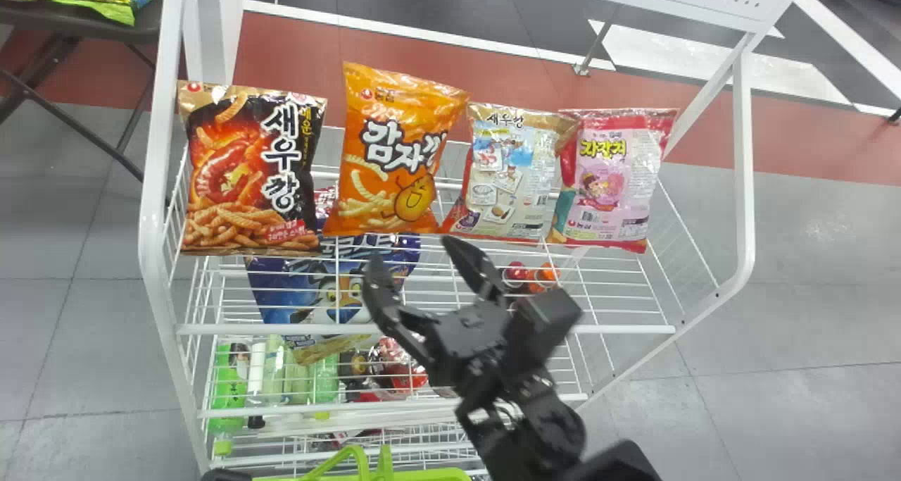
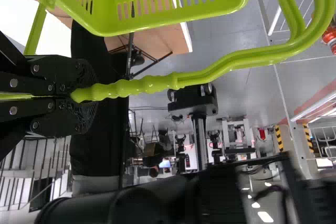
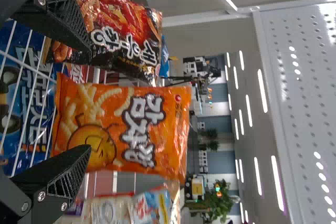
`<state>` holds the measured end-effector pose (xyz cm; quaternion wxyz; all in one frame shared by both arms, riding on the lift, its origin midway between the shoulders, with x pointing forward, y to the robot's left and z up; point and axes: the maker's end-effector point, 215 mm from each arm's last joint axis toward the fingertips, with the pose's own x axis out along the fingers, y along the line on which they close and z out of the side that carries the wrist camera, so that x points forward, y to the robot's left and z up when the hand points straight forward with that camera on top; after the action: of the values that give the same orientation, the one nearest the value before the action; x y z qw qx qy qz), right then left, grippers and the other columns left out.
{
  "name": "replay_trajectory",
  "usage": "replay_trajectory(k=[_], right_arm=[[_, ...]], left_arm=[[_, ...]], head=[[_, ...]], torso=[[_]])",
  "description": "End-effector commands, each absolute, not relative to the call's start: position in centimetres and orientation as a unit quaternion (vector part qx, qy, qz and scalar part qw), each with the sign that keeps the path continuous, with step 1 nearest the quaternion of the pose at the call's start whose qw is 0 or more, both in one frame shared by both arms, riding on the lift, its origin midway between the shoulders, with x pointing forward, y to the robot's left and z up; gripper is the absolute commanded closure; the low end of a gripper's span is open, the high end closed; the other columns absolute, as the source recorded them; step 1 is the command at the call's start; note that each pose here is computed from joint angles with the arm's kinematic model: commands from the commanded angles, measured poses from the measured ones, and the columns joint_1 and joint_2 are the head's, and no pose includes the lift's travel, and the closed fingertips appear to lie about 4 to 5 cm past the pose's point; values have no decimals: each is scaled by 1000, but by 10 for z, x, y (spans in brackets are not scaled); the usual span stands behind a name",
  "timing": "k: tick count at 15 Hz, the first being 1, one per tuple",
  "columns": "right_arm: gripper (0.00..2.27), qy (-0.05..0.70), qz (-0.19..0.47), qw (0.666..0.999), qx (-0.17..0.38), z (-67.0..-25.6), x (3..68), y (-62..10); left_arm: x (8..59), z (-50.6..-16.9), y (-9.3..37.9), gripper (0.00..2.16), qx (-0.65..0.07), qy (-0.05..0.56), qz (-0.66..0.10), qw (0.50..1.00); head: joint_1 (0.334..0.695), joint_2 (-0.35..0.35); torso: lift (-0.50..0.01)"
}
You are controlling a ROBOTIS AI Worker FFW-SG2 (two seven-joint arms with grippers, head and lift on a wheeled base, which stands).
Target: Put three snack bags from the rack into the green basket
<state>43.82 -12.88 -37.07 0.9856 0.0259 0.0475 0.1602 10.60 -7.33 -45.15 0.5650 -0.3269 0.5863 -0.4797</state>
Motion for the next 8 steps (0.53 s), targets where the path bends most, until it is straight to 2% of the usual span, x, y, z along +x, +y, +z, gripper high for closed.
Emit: replay_trajectory(k=[1, 5, 8], right_arm=[[171, 54, 176, 983, 24, -370, 462, -103], [167, 76, 194, 978, 19, -371, 499, -74], [167, 107, 222, 969, 28, -380, 522, -53]], left_arm=[[111, -452, -76, 1541, -318, 585, -482, 569], [117, -453, -81, 1538, -311, 586, -489, 566], [116, -453, -81, 1538, -312, 586, -490, 565]], head=[[695, -350], [695, -349], [695, -289]], torso=[[0], [0], [0]])
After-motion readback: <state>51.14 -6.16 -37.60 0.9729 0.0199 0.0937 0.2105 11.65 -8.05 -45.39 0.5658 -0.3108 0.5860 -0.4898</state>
